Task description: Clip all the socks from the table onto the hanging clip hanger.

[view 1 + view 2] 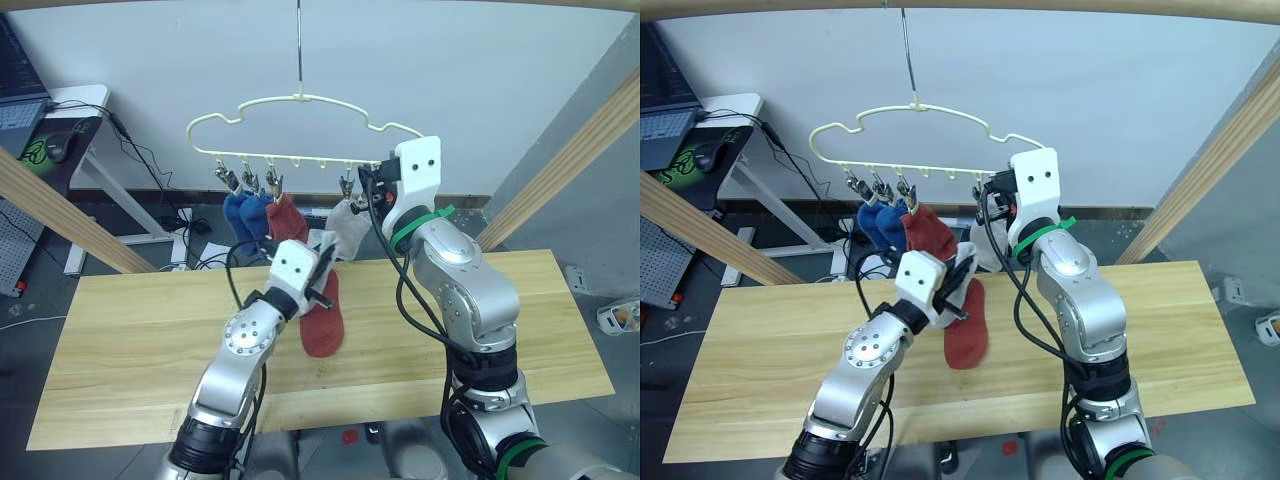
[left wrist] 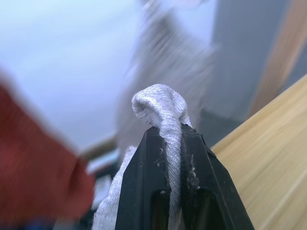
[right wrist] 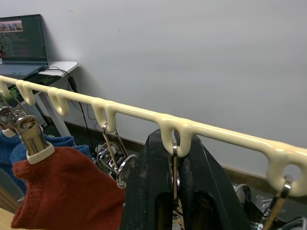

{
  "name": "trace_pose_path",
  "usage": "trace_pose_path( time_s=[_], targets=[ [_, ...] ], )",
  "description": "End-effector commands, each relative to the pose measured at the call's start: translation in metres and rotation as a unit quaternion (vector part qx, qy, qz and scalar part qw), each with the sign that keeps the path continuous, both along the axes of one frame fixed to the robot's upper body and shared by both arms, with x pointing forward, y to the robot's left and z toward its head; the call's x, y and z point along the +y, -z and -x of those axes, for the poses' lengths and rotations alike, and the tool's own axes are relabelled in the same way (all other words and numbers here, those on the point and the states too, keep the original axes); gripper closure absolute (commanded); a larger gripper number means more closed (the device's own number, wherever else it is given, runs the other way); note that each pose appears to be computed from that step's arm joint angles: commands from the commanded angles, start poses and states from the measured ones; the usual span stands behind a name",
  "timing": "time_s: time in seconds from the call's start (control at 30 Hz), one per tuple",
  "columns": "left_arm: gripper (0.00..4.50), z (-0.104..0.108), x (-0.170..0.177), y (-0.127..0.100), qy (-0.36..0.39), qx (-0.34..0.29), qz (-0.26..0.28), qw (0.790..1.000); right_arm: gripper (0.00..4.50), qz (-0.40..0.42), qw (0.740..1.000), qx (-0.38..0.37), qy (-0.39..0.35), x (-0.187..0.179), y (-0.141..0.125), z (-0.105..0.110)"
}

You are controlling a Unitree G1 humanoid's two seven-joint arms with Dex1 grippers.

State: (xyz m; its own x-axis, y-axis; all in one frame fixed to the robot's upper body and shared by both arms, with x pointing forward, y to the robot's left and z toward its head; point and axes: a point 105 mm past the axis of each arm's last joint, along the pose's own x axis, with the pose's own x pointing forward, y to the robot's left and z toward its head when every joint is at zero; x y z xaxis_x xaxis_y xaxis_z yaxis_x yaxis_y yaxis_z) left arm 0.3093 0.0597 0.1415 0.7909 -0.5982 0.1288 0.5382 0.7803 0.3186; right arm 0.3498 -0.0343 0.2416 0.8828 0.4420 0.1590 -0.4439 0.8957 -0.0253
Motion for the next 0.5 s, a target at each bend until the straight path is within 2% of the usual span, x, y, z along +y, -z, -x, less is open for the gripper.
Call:
trace_pose_path(
  time_s=[0.03, 0.27, 0.5],
  targets=[
    [4.49, 0.01, -0.017, -0.014, 0.038, -0.067, -0.02, 0.997, 4.5, -0.027, 0.998, -0.055, -0.022, 0.005, -0.033, 0.016],
    [4.49, -0.002, -0.019, -0.019, 0.015, -0.129, -0.053, 0.99, 4.5, -0.031, 0.998, -0.056, -0.027, 0.007, -0.038, 0.02],
    [4.49, -0.015, -0.02, -0.025, -0.022, -0.157, -0.042, 0.987, 4.5, -0.028, 0.998, -0.051, -0.025, 0.006, -0.037, 0.022]
  ],
)
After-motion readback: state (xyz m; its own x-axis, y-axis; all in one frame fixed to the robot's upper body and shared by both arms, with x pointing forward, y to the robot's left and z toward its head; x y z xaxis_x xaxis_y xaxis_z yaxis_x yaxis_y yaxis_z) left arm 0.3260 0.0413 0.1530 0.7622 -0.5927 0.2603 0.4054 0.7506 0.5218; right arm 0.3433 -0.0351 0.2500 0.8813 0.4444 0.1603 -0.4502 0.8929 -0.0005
